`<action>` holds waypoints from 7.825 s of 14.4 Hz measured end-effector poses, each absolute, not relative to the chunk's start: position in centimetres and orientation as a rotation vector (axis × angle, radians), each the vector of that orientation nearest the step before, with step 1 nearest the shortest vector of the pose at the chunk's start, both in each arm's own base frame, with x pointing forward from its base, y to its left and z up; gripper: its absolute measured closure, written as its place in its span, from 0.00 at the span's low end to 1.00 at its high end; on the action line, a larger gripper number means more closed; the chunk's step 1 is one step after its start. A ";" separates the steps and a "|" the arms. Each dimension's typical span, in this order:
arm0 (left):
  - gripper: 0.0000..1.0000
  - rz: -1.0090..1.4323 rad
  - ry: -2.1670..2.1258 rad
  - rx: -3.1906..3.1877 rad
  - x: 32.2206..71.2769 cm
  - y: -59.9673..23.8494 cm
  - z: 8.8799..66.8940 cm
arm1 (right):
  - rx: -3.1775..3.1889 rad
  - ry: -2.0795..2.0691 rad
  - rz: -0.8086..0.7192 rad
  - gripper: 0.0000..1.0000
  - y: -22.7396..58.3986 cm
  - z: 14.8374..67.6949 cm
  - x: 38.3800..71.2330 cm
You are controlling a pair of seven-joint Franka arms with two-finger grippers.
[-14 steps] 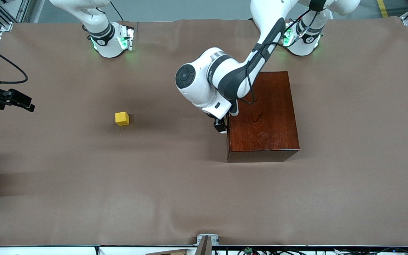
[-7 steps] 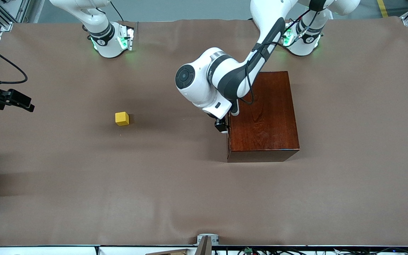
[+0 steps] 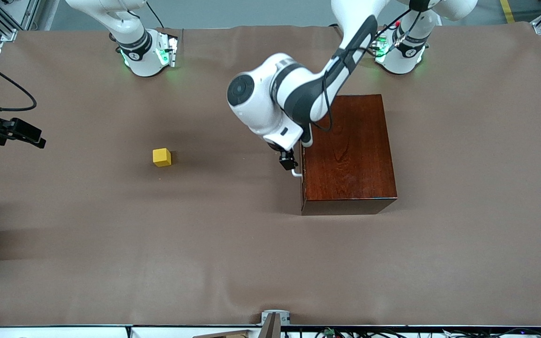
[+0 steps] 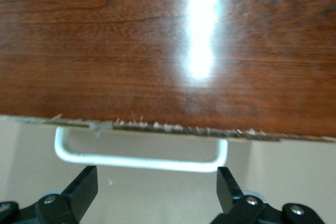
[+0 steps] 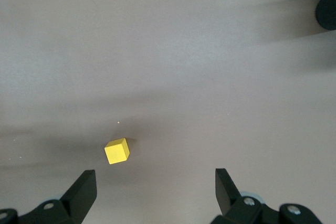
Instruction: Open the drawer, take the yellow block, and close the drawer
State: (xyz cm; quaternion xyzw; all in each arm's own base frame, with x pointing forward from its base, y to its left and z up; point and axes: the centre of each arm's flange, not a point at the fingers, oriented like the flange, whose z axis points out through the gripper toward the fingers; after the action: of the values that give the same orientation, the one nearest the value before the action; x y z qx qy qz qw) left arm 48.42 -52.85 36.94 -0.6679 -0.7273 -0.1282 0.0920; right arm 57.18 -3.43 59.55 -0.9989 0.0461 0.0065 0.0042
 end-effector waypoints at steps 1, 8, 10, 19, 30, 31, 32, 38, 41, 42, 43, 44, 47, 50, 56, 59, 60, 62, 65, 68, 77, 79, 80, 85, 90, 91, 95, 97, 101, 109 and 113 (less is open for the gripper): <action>0.00 -0.379 -2.184 -1.997 48.4 -52.8 38.7 | -3.130 0.145 0.020 0.00 -3.4 59.6 57.2; 0.00 -0.371 -2.387 -1.933 57.1 -42.3 46.4 | -3.130 0.146 0.020 0.00 -3.5 59.5 57.2; 0.00 -0.365 -2.414 -1.885 60.2 -37.9 46.3 | -3.130 0.146 0.021 0.00 -3.5 59.5 57.2; 0.00 -0.162 -2.379 -1.980 68.4 -16.7 49.2 | -3.130 0.146 0.021 0.00 -3.5 59.5 57.2; 0.00 0.114 -2.007 -2.406 60.2 -2.5 53.2 | -3.129 0.139 0.023 0.00 -3.2 59.5 57.2; 0.00 0.133 -1.945 -2.473 58.9 -1.6 53.6 | -3.129 0.139 0.023 0.00 -3.2 59.5 57.2; 0.00 0.144 -1.875 -2.536 57.8 -0.8 53.8 | -3.129 0.139 0.024 0.00 -3.2 59.5 57.2; 0.00 0.153 -1.356 -2.871 54.8 0.0 54.6 | -3.129 0.139 0.031 0.00 -3.2 59.4 57.1; 0.00 0.172 -1.081 -2.989 54.3 0.0 54.9 | -3.129 0.138 0.033 0.00 -3.2 59.4 57.1; 0.00 0.173 -0.989 -3.024 54.2 0.0 55.0 | -3.129 0.138 0.033 0.00 -3.2 59.4 57.1; 0.00 0.167 -0.912 -3.052 54.2 0.1 55.2 | -3.129 0.138 0.033 0.00 -3.2 59.4 57.1; 0.00 0.155 -0.837 -3.079 54.2 0.1 55.5 | -3.129 0.138 0.033 0.00 -3.2 59.4 57.1; 0.00 0.083 -0.598 -3.135 54.6 0.1 57.3 | -3.129 0.138 0.034 0.00 -3.2 59.4 57.1; 0.00 0.009 -0.419 -3.147 55.0 0.4 59.3 | -3.129 0.138 0.035 0.00 -3.2 59.4 57.1; 0.00 0.031 0.048 -3.174 54.5 0.2 60.7 | -3.129 0.138 0.042 0.00 -3.2 59.4 57.1; 0.00 0.022 0.172 -3.170 54.4 0.2 62.1 | -3.129 0.138 0.044 0.00 -3.2 59.4 57.0; 0.00 0.016 0.174 -3.169 54.4 0.2 62.5 | -3.129 0.138 0.045 0.00 -3.2 59.4 57.0; 0.00 0.040 0.128 -3.171 54.4 -0.2 62.5 | -3.129 0.138 0.053 0.00 -3.2 59.3 57.0; 0.00 0.066 0.070 -3.172 54.4 -0.6 62.1 | -3.129 0.138 0.055 0.00 -3.2 59.3 57.0; 0.00 0.075 0.065 -3.172 54.4 -0.6 61.9 | -3.129 0.138 0.056 0.00 -3.2 59.3 57.0; 0.00 0.085 0.014 -3.170 54.6 -1.9 61.0 | -3.128 0.141 0.061 0.00 -3.3 59.3 56.9; 0.00 0.085 0.013 -3.170 54.6 -1.9 61.1 | -3.128 0.143 0.064 0.00 -3.4 59.3 56.9; 0.00 0.084 0.015 -3.170 54.6 -2.0 61.1 | -3.128 0.144 0.065 0.00 -3.4 59.3 56.9; 0.00 0.072 0.062 -3.146 54.6 -2.0 61.1 | -3.128 0.148 0.073 0.00 -3.5 59.3 56.8; 0.00 0.037 0.170 -3.117 54.9 -2.5 61.3 | -3.128 0.148 0.072 0.00 -3.6 59.3 56.8; 0.00 0.027 0.174 -3.117 54.9 -2.7 61.4 | -3.128 0.148 0.072 0.00 -3.5 59.3 56.8; 0.00 0.009 0.156 -3.121 55.0 -3.5 61.5 | -3.128 0.148 0.072 0.00 -3.5 59.3 56.8; 0.00 0.007 0.181 -3.119 55.0 -4.4 61.5 | -3.128 0.148 0.073 0.00 -3.5 59.3 56.8; 0.00 0.007 0.194 -3.118 54.9 -5.0 61.5 | -3.128 0.148 0.074 0.00 -3.5 59.3 56.8; 0.00 0.009 0.186 -3.119 54.9 -4.7 61.5 | -3.127 0.148 0.080 0.00 -3.5 59.3 56.7; 0.00 0.013 0.186 -3.119 54.9 -4.7 61.4 | -3.127 0.148 0.080 0.00 -3.5 59.3 56.7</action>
State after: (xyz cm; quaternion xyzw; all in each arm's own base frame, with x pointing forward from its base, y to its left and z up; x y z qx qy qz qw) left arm 54.89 -4.71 61.43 -0.9982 0.0596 0.0042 0.0087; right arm 56.72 -3.53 59.29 -0.9985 0.0472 0.0256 0.0048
